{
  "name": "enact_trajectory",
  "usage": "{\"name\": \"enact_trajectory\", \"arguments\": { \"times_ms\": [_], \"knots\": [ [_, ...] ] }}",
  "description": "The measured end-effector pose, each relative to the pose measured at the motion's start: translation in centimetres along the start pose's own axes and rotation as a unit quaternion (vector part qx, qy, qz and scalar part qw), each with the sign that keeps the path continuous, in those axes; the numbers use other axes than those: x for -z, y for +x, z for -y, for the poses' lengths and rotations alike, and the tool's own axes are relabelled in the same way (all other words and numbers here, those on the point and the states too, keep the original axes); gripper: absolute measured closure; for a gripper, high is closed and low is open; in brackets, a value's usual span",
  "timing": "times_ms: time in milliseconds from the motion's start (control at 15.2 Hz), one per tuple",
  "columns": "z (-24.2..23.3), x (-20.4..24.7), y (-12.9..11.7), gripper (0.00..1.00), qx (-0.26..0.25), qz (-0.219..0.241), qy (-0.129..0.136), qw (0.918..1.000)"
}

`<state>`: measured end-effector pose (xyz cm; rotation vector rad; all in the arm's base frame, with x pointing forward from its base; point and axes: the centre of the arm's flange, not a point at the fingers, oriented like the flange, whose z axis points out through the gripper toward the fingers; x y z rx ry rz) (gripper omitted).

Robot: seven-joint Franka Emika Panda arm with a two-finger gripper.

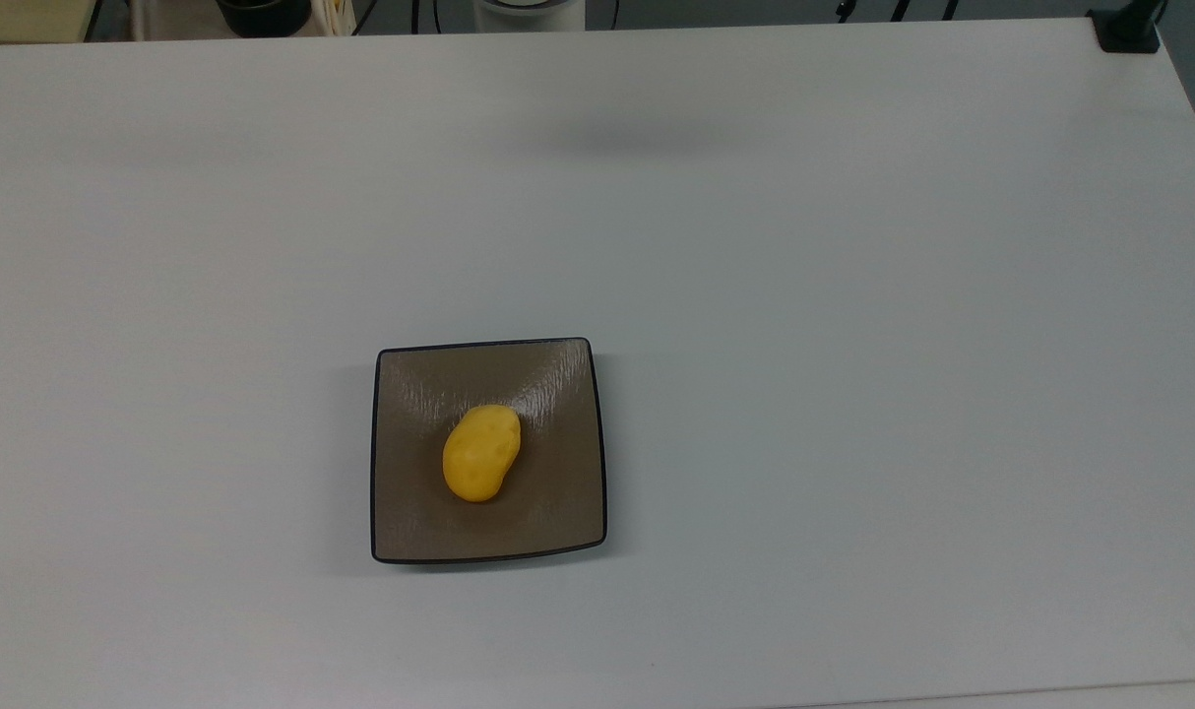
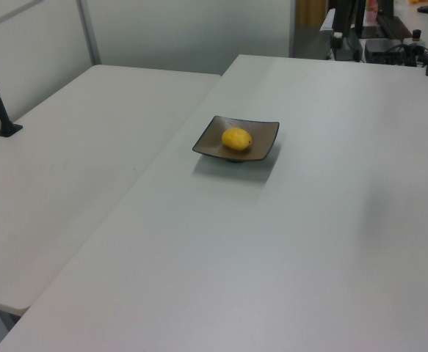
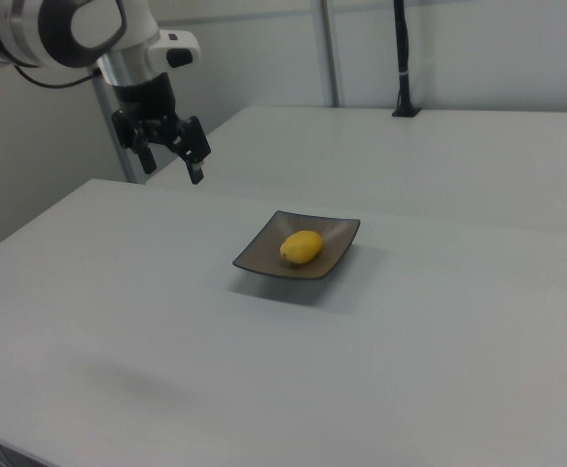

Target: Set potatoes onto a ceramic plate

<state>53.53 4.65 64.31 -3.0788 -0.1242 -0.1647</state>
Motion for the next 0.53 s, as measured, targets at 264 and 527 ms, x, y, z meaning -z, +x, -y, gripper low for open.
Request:
{"name": "enact_trajectory", "arguments": {
  "times_ms": [264, 527],
  "knots": [
    [0.3, -1.1, 1.2, 0.00, 0.008, -0.014, 0.000, 0.9999],
    [0.3, -1.7, 1.3, 0.00, 0.038, -0.012, 0.000, 0.9992]
  ]
}}
